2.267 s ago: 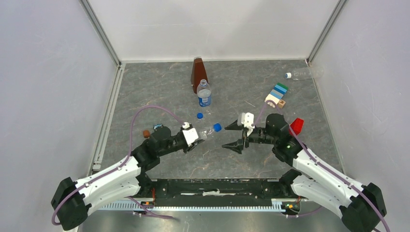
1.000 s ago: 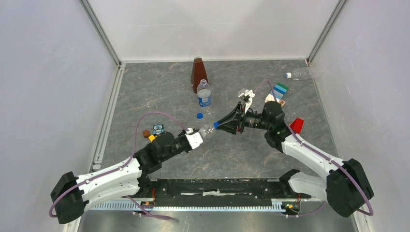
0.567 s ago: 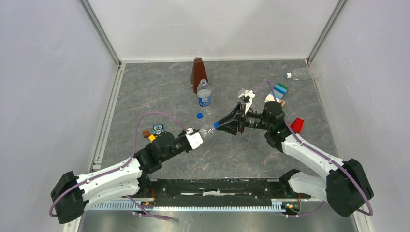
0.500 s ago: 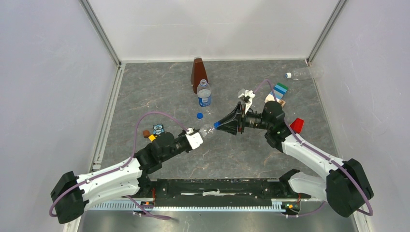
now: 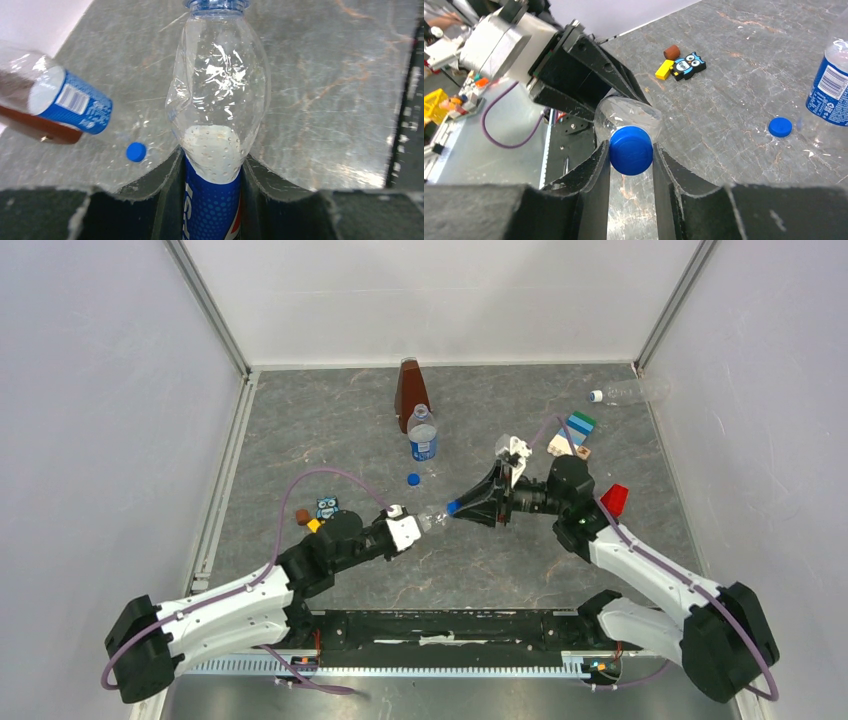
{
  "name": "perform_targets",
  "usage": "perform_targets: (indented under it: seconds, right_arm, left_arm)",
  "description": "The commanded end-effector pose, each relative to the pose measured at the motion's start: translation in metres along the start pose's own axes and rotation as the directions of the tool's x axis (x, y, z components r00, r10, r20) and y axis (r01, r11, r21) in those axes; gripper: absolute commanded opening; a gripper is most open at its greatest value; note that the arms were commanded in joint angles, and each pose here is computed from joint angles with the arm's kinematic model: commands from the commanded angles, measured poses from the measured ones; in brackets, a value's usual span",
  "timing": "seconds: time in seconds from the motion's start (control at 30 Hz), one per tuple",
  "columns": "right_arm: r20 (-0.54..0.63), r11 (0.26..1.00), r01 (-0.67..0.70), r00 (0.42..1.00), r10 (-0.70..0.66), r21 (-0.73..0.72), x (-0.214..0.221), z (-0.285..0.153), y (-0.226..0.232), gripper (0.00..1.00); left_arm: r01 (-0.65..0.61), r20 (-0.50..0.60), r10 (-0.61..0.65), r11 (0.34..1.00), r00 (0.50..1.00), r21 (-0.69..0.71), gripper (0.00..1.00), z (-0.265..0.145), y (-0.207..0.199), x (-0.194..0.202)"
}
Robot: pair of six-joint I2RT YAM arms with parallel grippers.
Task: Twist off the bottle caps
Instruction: Unscrew the bottle cap from the plastic bottle.
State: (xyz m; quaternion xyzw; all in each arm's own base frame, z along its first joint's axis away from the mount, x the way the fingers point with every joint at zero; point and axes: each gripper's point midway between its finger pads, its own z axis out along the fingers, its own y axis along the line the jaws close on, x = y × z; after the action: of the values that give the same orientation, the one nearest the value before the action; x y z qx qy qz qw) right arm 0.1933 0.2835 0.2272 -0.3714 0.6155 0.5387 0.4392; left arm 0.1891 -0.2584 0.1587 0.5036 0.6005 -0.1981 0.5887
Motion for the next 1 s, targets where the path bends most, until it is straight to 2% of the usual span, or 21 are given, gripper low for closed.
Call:
perform_targets:
  seconds: [0.0,0.27,0.57,0.7,0.87,0.93,0.97]
  right_arm:
    - [0.0,0.969,0.228,0.973,-0.229,-0.098,0.005,-0.013,0.025,0.0]
    - [0.014,0.896,0.418,0.907,-0.42,-0.152,0.017,-0.032,0.046,0.0]
    - [0.004,0.814,0.538,0.835,-0.551,-0.218,0.038,-0.04,0.062,0.0]
    - [0.01,0.792,0.563,0.816,-0.578,-0.236,0.044,-0.041,0.064,0.0]
    - [0.026,0.77,0.584,0.8,-0.599,-0.258,0.047,-0.041,0.067,0.0]
    - [0.032,0.762,0.596,0.793,-0.609,-0.254,0.045,-0.04,0.066,0.0]
    - [0.034,0.76,0.6,0.79,-0.612,-0.249,0.044,-0.04,0.066,0.05]
  left_arm:
    - [0.077,0.13,-0.1,0.982,0.986,0.175,0.02,-0.005,-0.017,-0.056]
    - [0.119,0.185,-0.204,0.913,0.961,0.389,0.02,-0.009,-0.036,-0.074]
    - [0.147,0.157,-0.278,0.816,0.948,0.559,0.02,-0.017,-0.052,-0.088]
    - [0.174,0.109,-0.302,0.767,0.947,0.618,0.02,-0.02,-0.061,-0.087]
    - [0.19,0.09,-0.309,0.762,0.947,0.62,0.03,-0.02,-0.061,-0.084]
    - [0.196,0.086,-0.302,0.784,0.949,0.589,0.02,-0.017,-0.057,-0.081]
    - [0.199,0.085,-0.293,0.807,0.952,0.556,0.02,-0.014,-0.052,-0.077]
